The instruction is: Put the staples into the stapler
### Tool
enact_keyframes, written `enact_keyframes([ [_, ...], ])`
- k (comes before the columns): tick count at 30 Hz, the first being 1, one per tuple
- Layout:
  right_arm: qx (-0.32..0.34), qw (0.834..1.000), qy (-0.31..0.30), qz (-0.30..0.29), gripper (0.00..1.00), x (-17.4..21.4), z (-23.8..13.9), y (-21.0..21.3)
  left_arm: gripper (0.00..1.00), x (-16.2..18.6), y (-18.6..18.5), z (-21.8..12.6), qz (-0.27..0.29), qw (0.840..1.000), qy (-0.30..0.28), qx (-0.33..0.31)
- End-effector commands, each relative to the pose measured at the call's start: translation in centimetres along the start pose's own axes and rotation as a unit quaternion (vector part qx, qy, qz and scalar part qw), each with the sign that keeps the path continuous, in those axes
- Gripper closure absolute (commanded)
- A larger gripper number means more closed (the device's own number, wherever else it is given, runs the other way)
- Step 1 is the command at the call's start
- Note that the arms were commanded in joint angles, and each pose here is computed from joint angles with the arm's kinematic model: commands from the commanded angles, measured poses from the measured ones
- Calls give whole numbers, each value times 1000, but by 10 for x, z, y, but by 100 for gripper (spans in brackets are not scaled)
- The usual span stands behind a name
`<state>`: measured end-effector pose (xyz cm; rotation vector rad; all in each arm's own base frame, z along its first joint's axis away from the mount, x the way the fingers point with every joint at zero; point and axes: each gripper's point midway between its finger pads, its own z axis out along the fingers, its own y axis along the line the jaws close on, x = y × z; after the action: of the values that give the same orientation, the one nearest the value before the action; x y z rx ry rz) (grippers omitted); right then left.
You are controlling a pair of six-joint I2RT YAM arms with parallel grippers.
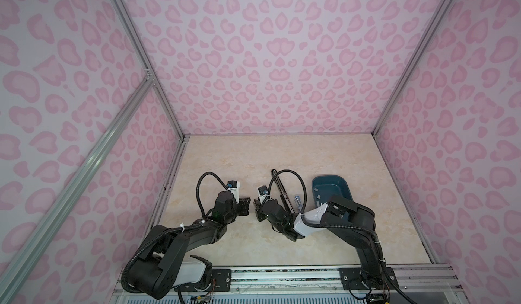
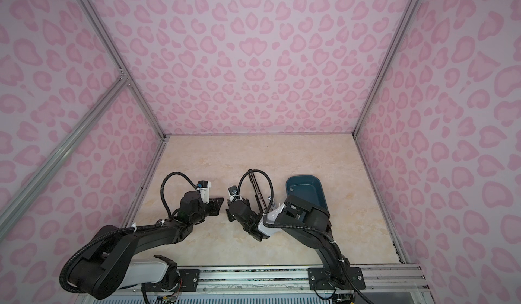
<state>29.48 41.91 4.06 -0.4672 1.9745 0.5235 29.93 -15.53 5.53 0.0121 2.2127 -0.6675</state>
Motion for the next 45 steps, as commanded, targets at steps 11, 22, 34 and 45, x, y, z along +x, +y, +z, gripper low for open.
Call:
enact_keyframes([
  [11, 33, 996, 79, -20, 78, 70, -4, -21, 80, -8, -10, 2, 5, 999, -20, 27],
  [22, 42, 997, 58, 8, 75, 29, -8, -27, 80, -12, -14, 4, 6, 999, -19, 36],
  [34, 36, 999, 40, 11, 69, -6, -14, -22, 80, -14, -16, 3, 7, 999, -21, 38],
  [45, 47, 998, 29, -5, 53, -42, -47, -28, 79, -28, -26, -6, 16, 998, -37, 50],
])
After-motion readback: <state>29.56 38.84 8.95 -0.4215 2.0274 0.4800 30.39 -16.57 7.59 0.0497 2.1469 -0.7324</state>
